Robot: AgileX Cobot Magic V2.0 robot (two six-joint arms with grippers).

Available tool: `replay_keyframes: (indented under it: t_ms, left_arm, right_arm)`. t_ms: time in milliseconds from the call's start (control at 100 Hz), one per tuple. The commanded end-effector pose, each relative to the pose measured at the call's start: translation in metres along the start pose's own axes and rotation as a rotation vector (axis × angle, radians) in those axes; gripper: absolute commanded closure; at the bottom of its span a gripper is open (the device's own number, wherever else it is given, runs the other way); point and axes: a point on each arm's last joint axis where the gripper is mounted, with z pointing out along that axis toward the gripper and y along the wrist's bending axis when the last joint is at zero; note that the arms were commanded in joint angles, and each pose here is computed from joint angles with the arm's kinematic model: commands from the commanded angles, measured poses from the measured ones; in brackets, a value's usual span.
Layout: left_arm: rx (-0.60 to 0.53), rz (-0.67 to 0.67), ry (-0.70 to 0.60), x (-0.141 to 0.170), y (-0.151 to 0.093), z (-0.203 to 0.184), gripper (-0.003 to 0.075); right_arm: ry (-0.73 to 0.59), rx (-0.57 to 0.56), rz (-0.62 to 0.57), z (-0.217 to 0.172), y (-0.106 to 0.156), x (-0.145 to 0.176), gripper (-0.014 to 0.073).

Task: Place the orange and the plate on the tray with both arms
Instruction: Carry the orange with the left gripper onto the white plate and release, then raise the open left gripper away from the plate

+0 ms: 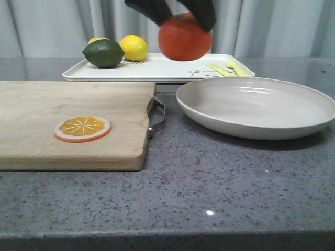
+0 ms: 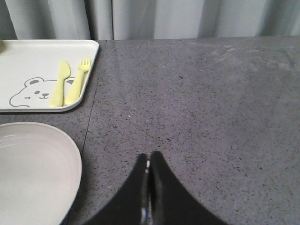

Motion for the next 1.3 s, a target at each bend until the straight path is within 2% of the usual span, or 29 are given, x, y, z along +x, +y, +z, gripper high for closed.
replay_keyframes:
  t_ms: [0,210,500,570,690,800,1150,1290]
  left_arm:
    - [0.051,0.025,-0.128,-0.019,-0.024,-0.018,0.0441]
    - [0.105,0.072,-0.089,-0.018,-0.055,0.017,0.0441]
    - [0.109,0.066,-0.059,-0.014,-0.056,0.038,0.0438]
    - [0.108,0.066,-0.057,-0.013,-0.056,0.039,0.04]
    - [0.113,0.059,-0.053,-0.013,-0.056,0.04,0.0256]
    - [0.111,0.058,-0.053,-0.013,-0.055,0.04,0.0177]
    - [0.111,0.057,-0.058,-0.015,-0.055,0.039,0.0172]
    - [0.117,0.061,-0.081,-0.021,-0.057,0.025,0.0175]
  right_arm:
    - [-0.115,-0.004,0.001,-0.002,0.001,-0.019,0.0657]
    - [-0.115,-0.004,0.001,-0.002,0.001,-0.019,0.0657]
    - [-0.115,-0.004,0.001,-0.002,0.001,-0.019,0.0657]
    - [-0.115,-0.004,0.001,-0.002,0.001,-0.019,0.0657]
    - [-0.115,-0.004,0.001,-0.002,0.001,-0.019,0.0657]
    - [-0.115,-0.004,0.001,-0.002,0.001,-0.019,0.0657]
    - [-0.115,-0.004,0.001,-0.002,0.001,-0.019,0.0657]
    - [-0.115,-0.004,0.001,-0.002,0.001,-0.019,0.0657]
